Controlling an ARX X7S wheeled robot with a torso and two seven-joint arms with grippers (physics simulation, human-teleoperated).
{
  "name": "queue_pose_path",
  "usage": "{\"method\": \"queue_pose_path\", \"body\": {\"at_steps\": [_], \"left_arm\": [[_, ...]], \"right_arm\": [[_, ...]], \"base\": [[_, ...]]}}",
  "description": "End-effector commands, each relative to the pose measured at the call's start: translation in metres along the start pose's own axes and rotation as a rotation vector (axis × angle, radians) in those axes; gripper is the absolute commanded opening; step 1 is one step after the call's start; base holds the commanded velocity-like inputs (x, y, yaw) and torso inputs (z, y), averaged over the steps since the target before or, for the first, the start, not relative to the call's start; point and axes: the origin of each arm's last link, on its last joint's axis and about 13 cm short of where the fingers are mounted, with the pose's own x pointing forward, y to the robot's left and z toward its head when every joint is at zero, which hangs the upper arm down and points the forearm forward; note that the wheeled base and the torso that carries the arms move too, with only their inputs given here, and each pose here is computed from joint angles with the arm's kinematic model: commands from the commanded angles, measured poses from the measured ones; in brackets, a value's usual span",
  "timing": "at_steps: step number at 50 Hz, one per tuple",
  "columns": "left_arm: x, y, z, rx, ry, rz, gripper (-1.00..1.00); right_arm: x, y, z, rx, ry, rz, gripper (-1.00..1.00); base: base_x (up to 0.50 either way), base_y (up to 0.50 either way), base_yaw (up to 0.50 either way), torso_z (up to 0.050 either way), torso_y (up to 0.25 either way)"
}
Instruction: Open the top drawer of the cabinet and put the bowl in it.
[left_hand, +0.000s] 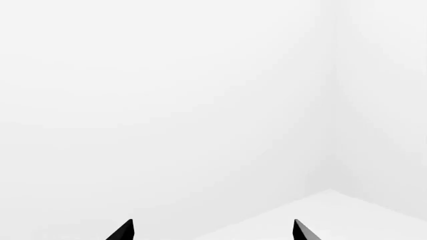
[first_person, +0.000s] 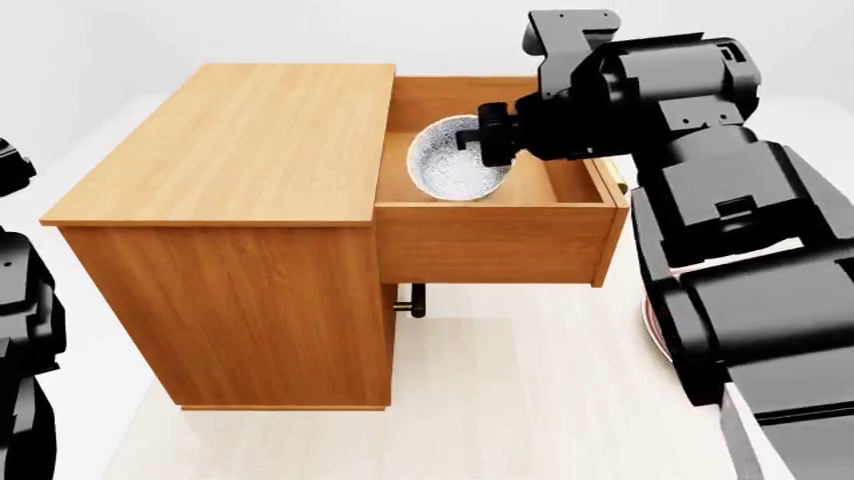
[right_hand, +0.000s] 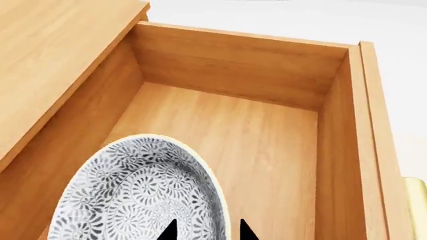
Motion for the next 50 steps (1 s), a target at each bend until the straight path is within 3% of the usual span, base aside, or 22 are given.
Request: {"method": "queue_pose_path", "body": {"at_steps": [1,15,25,29,33,35,43,50], "left_arm": [[0.000,0.000,0.000,-0.003,-0.002,0.000,1.00],[0.000,0.001,0.000,-0.009,0.000,-0.001,1.00],[0.000,0.000,0.000,-0.008,0.000,-0.002,1.00],[0.000,0.000,0.000,-0.008,-0.001,-0.004,1.00],[0.000,0.000,0.000,-0.006,0.003,-0.003,1.00],[0.000,0.000,0.000,-0.005,0.002,-0.003,1.00],[0.000,-0.001,0.001,0.004,0.003,-0.001,1.00],[0.000,-0.001,0.001,0.008,0.004,-0.001,1.00]], "right_arm": [[-0.004,-0.001,0.005,0.028,-0.027,0.006,1.00],[-0.019,-0.004,0.032,-0.053,-0.177,-0.063,1.00],[-0.066,0.002,0.082,-0.141,-0.368,-0.098,1.00],[-0.087,0.005,0.101,-0.212,-0.452,-0.137,1.00],[-0.102,0.008,0.110,-0.219,-0.529,-0.140,1.00],[-0.101,0.001,0.091,-0.169,-0.475,-0.152,1.00],[-0.153,0.027,0.029,-0.215,-0.781,-0.144,1.00],[-0.163,0.039,-0.043,-0.237,-0.942,-0.179,1.00]], "base": [[0.00,0.00,0.00,0.000,0.000],[0.00,0.00,0.00,0.000,0.001],[0.00,0.00,0.00,0.000,0.000],[0.00,0.00,0.00,0.000,0.000],[0.00,0.00,0.00,0.000,0.000],[0.00,0.00,0.00,0.000,0.000],[0.00,0.00,0.00,0.000,0.000],[0.00,0.00,0.00,0.000,0.000]]}}
